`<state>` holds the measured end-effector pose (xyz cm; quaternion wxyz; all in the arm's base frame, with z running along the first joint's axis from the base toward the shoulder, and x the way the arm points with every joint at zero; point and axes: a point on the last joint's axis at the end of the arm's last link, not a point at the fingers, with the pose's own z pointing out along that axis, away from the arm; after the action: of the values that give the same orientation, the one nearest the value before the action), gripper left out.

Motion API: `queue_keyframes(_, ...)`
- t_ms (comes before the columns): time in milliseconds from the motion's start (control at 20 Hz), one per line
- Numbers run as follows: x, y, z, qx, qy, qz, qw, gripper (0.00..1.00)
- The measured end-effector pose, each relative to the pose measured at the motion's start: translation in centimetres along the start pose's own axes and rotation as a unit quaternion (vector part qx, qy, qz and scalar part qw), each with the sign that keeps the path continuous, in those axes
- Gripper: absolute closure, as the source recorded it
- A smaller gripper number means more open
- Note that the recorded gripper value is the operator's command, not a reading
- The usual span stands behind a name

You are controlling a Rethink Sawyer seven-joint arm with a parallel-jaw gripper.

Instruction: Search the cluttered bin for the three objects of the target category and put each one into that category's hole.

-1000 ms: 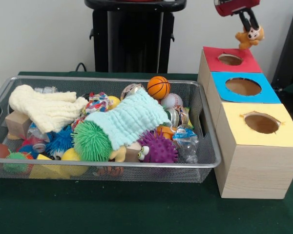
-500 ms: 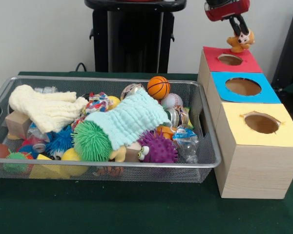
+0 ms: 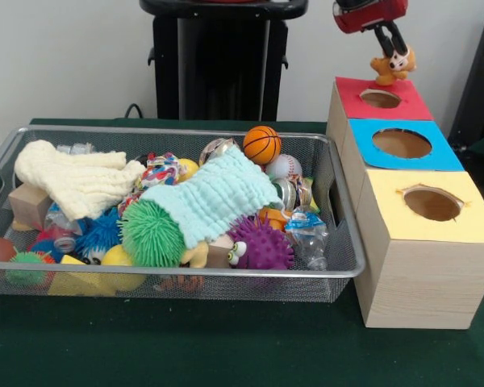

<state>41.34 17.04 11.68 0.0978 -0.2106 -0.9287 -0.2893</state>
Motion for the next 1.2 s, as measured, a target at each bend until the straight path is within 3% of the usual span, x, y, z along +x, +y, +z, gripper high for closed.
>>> queue_keyframes(550, -1.2, 0.3, -0.6, -0.001, 0.002, -0.019, 0.9998, 1.0)
queue_keyframes(800, -1.8, 0.8, -0.8, -0.001, 0.007, -0.039, 0.9992, 1.0)
queue_keyframes(1200, -3.2, 2.1, -1.1, -0.008, -0.004, -0.053, 0.9986, 1.0)
